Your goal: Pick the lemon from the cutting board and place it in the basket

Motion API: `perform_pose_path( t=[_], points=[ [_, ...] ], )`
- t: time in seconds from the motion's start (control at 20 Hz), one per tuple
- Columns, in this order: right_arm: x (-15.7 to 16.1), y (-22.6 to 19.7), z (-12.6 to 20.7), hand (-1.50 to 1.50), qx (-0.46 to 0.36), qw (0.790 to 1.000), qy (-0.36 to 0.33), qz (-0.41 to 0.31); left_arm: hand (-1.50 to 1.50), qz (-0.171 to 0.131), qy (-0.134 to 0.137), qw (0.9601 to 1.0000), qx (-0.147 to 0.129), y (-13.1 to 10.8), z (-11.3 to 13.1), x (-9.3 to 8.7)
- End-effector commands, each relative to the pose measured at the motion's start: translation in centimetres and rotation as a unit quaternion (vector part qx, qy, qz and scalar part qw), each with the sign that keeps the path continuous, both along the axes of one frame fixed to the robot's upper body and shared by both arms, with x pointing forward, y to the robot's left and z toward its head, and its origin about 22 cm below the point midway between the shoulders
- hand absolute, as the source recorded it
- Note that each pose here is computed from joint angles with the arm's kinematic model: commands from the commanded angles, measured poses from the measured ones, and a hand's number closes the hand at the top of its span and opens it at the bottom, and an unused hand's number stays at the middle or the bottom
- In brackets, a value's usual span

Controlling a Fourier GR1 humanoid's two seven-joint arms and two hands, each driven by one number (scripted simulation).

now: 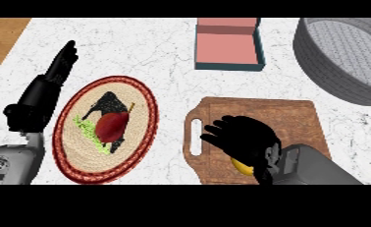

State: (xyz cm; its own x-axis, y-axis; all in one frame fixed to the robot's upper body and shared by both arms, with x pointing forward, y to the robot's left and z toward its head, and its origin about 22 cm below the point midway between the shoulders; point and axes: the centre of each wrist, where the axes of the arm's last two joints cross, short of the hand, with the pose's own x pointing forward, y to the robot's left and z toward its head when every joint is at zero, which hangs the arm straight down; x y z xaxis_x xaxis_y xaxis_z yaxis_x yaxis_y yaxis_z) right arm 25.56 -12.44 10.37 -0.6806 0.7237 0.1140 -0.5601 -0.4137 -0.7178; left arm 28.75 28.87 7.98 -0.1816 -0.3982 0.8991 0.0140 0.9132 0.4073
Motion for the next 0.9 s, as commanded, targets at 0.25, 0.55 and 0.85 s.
perform_pose_path(
  t=[0.25, 0.55, 0.85],
  points=[
    [0.3, -2.3, -1.5, -1.5, -0.012, 1.0, -0.001, -0.01, 0.0, 0.015, -0.007, 0.9999, -0.003, -0.7, 0.9, 1.8],
    [0.1, -0.5, -2.3, -1.5, -0.013, 1.0, 0.001, -0.018, 0.0, -0.008, -0.004, 1.0, -0.002, 1.3, -0.2, -0.3],
    [0.8, -0.8, -5.7, 1.5, -0.01, 0.999, 0.017, -0.026, 0.0, 0.001, -0.005, 1.0, 0.002, 1.0, -1.2, 0.2]
  ],
)
